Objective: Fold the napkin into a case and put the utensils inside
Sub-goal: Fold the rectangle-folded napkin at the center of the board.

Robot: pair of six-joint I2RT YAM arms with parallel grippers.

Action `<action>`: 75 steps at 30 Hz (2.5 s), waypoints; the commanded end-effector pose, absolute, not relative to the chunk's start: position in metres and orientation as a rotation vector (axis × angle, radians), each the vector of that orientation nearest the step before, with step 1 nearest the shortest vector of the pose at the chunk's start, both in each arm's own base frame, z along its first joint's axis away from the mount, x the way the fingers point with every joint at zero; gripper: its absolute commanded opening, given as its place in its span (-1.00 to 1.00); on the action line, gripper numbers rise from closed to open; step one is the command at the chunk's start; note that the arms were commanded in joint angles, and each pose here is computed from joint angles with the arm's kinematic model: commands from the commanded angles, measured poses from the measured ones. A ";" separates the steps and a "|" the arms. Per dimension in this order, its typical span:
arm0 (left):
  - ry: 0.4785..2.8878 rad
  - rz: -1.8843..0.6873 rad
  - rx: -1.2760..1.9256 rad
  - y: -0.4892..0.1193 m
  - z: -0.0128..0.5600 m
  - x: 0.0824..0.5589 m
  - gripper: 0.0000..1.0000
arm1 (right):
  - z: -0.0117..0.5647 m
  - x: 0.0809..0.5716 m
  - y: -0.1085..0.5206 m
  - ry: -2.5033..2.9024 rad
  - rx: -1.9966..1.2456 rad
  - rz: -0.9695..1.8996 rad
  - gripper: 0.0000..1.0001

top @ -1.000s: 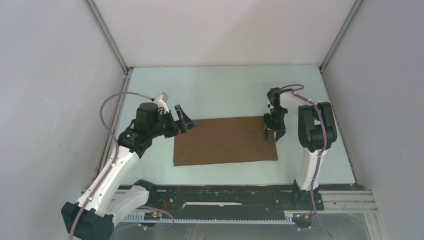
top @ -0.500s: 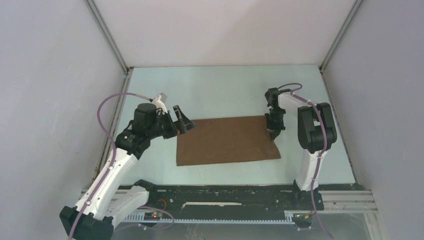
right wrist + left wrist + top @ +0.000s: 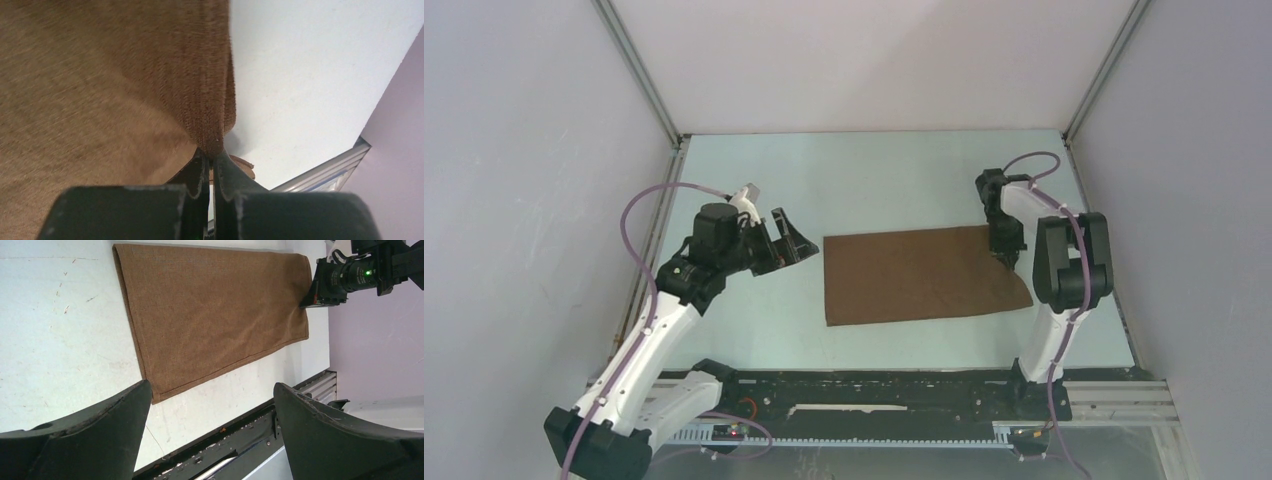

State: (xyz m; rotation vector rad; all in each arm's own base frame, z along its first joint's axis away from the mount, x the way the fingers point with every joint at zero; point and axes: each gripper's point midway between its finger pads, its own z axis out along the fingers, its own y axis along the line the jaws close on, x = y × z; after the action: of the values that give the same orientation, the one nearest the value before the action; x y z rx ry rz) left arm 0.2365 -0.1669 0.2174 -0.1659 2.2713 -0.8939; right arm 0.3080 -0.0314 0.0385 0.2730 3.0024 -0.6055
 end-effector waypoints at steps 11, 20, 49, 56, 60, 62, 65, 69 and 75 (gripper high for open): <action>2.210 -0.913 -0.173 -0.165 0.227 0.232 1.00 | 0.062 0.306 0.196 2.953 -0.344 0.027 -1.00; 2.198 -0.904 -0.190 -0.161 0.229 0.228 1.00 | 0.054 0.296 0.327 2.944 -0.517 0.603 -1.00; 2.199 -0.892 -0.203 -0.159 0.230 0.229 1.00 | 0.042 0.286 0.392 2.950 -0.548 0.975 -1.00; 2.201 -0.891 -0.204 -0.159 0.229 0.229 1.00 | 0.052 0.284 0.397 2.932 -0.569 0.974 -1.00; 2.204 -0.893 -0.205 -0.160 0.228 0.229 1.00 | 0.049 0.281 0.396 2.947 -0.570 0.970 -1.00; 2.203 -0.890 -0.204 -0.159 0.228 0.228 1.00 | 0.051 0.280 0.395 2.947 -0.567 0.968 -1.00; 2.208 -0.882 -0.215 -0.158 0.225 0.229 1.00 | 0.056 0.279 0.395 2.938 -0.568 0.978 -1.00; 2.214 -0.877 -0.227 -0.157 0.221 0.228 1.00 | 0.066 0.279 0.395 2.912 -0.574 0.984 -1.00; 2.209 -0.888 -0.231 -0.158 0.223 0.228 1.00 | 0.066 0.277 0.394 2.921 -0.574 0.987 -1.00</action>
State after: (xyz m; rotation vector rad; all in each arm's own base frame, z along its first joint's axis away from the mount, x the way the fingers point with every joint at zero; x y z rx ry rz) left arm 0.2277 -0.1571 0.2215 -0.2154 2.2237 -0.8746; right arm 0.2798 0.3825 0.0321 -0.5552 2.9878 0.9196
